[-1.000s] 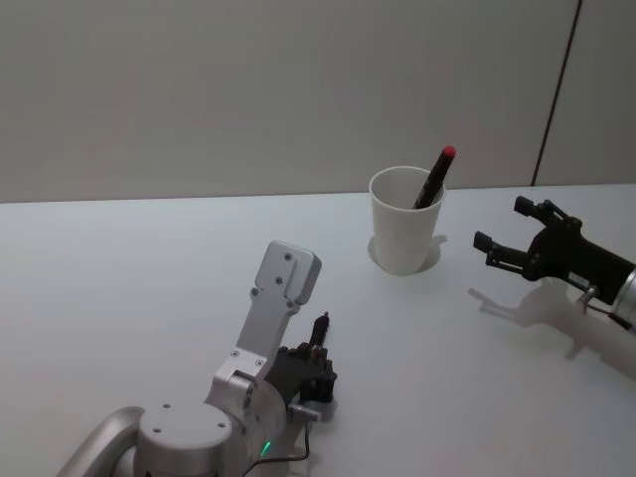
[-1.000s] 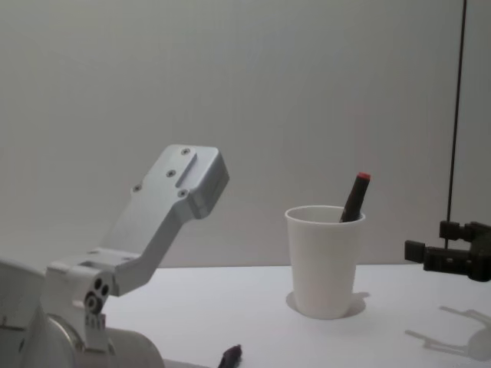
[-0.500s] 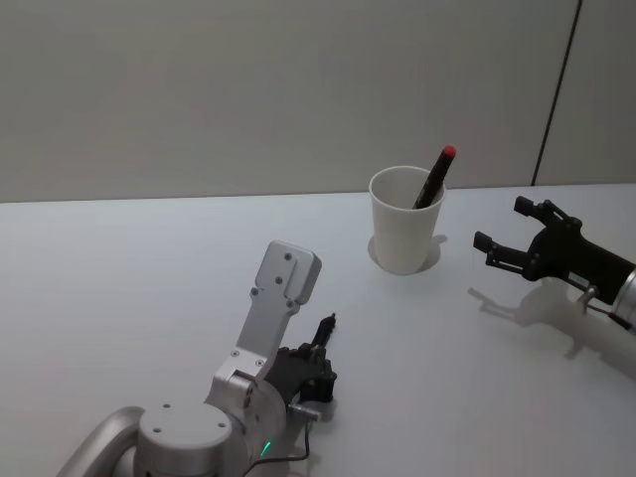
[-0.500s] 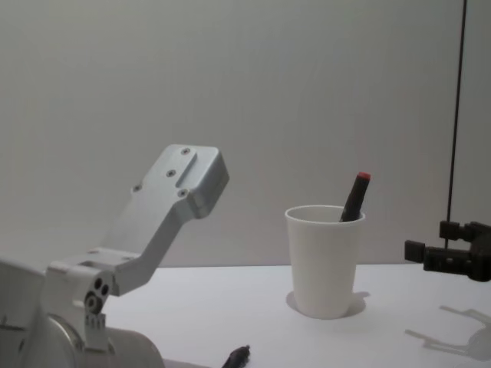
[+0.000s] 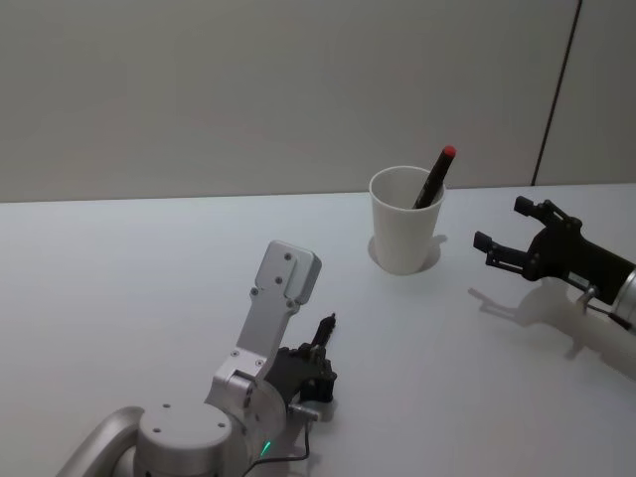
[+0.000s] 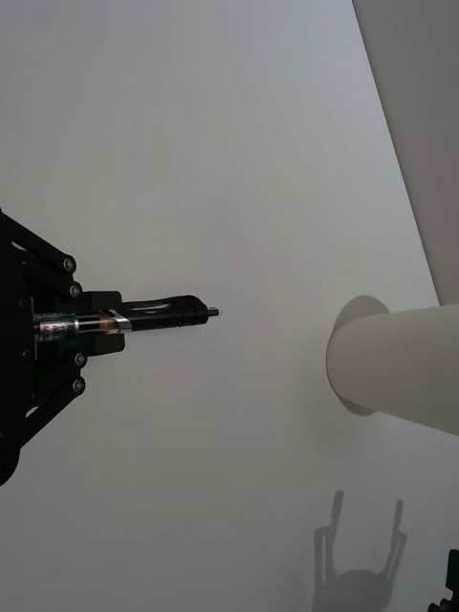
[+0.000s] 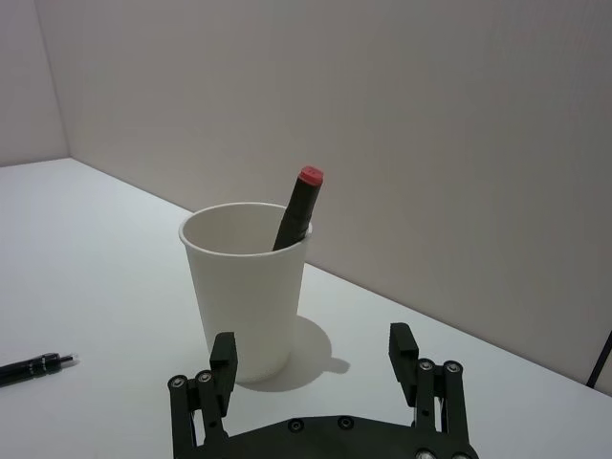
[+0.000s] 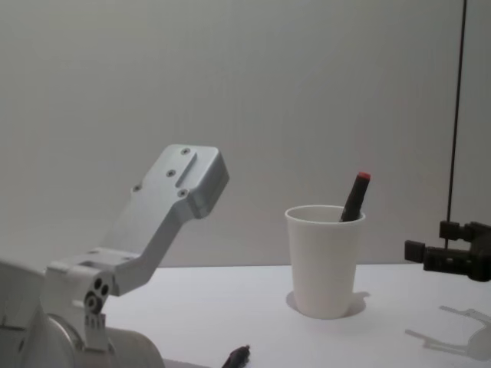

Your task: Place the pen into the pen holder.

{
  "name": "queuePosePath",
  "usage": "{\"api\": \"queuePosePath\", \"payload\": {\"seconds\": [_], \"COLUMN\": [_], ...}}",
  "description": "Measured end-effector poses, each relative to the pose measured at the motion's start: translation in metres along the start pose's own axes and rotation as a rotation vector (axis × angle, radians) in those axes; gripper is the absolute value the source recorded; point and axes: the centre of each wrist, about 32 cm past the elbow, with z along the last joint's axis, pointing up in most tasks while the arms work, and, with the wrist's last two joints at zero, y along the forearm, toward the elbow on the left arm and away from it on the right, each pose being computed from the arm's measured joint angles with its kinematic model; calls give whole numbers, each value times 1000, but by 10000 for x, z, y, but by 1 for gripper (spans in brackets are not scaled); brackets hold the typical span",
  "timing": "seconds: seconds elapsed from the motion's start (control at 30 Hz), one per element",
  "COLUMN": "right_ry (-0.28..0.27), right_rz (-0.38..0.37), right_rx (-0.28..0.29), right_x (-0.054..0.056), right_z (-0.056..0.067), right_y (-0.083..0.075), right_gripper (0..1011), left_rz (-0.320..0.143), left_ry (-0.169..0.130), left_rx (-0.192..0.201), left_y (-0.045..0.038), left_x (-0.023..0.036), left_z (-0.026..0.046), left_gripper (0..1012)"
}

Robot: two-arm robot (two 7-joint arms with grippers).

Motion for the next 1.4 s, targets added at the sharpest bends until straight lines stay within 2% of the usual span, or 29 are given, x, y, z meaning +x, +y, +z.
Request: {"api": "queuePosePath", "payload": {"seconds": [0.13,0.37,0.53,0.67,0.77,0.8,0.87,1.33,1.4], "right_ry": [0,0,0,0,0,0,0,0,-1], "right_rz": [0,0,0,0,0,0,0,0,1], "right_rx": [0,0,0,0,0,0,0,0,0], "right_x": [0,0,0,0,0,0,0,0,0], "right_z": [0,0,0,0,0,0,0,0,3], "right_y": [0,0,0,0,0,0,0,0,0], "right_gripper": [1002,1002,1002,1002,1002,1002,1002,1002,1002], "left_rz": [-2,-16,-29,-34,-36,-36,-40,-51,-56], "left_ry": [1,3,-5,-16,-24,-24,-31,-41,-41], "left_rx": [-2,-28,-73,-134,-170,-170,-202,-298,-327], "left_y": [1,8,28,60,82,82,101,170,183], "left_x": [4,35,55,73,85,85,94,117,122], "left_z": [-4,-41,-66,-75,-79,-79,-82,-101,-108], "left_gripper": [139,139,139,139,139,139,138,139,139]}}
